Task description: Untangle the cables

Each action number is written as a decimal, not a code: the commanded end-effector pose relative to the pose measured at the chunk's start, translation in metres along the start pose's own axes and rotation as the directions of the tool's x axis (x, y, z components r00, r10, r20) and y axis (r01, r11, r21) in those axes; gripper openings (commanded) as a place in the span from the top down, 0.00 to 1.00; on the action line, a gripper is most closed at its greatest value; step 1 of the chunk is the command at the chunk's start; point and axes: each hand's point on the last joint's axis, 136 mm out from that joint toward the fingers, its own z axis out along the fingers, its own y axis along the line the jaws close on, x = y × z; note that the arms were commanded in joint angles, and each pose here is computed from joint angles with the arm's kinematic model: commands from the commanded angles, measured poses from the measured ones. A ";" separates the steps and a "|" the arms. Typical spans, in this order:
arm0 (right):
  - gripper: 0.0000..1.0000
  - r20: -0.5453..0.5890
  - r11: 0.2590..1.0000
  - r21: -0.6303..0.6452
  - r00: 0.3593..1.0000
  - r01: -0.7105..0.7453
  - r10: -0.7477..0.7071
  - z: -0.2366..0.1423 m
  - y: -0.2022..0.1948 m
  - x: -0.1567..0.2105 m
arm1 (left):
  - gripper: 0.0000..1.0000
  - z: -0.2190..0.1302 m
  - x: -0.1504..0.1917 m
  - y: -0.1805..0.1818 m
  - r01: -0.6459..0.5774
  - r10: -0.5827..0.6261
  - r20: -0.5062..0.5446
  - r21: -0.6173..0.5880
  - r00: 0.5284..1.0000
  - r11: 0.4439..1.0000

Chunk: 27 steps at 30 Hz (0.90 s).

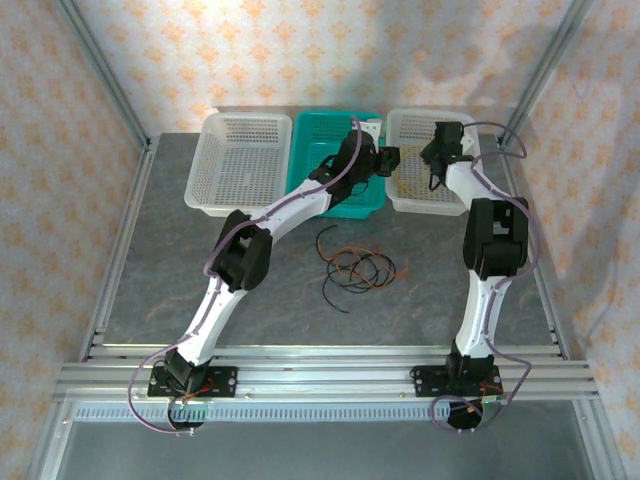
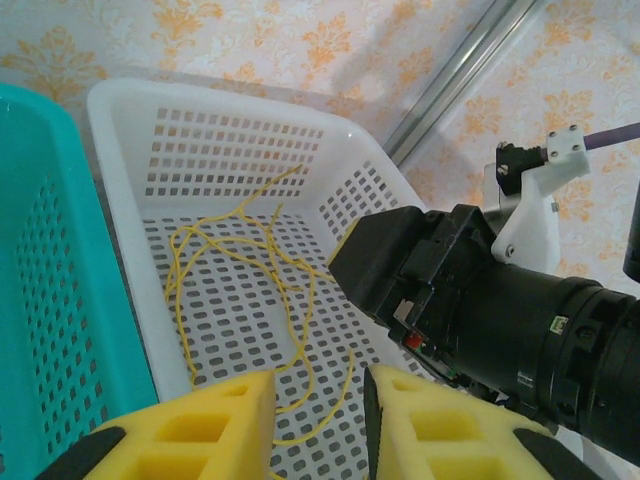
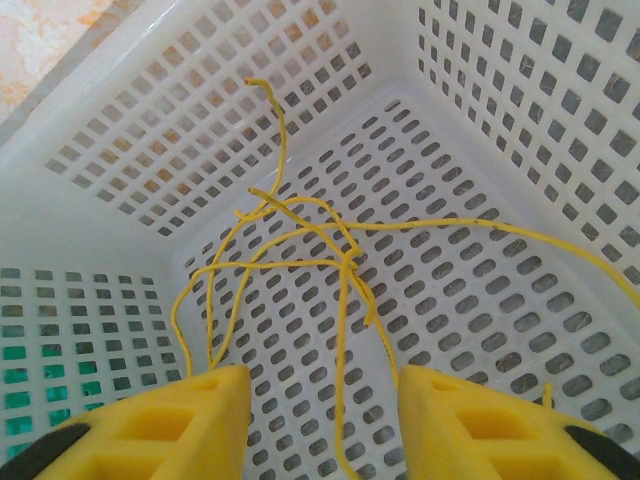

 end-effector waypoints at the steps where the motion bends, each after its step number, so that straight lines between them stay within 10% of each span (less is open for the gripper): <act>1: 0.59 0.066 0.998 -0.054 0.997 0.034 -0.031 -0.036 0.018 -0.028 | 0.69 -0.023 -0.023 -0.021 -0.005 0.004 0.042 0.029 0.999 1.000; 27: 0.59 0.067 0.930 -0.225 0.957 0.292 -0.284 -0.200 0.017 0.109 | 0.68 -0.184 0.060 -0.006 -0.031 0.030 -0.020 -0.045 0.999 0.998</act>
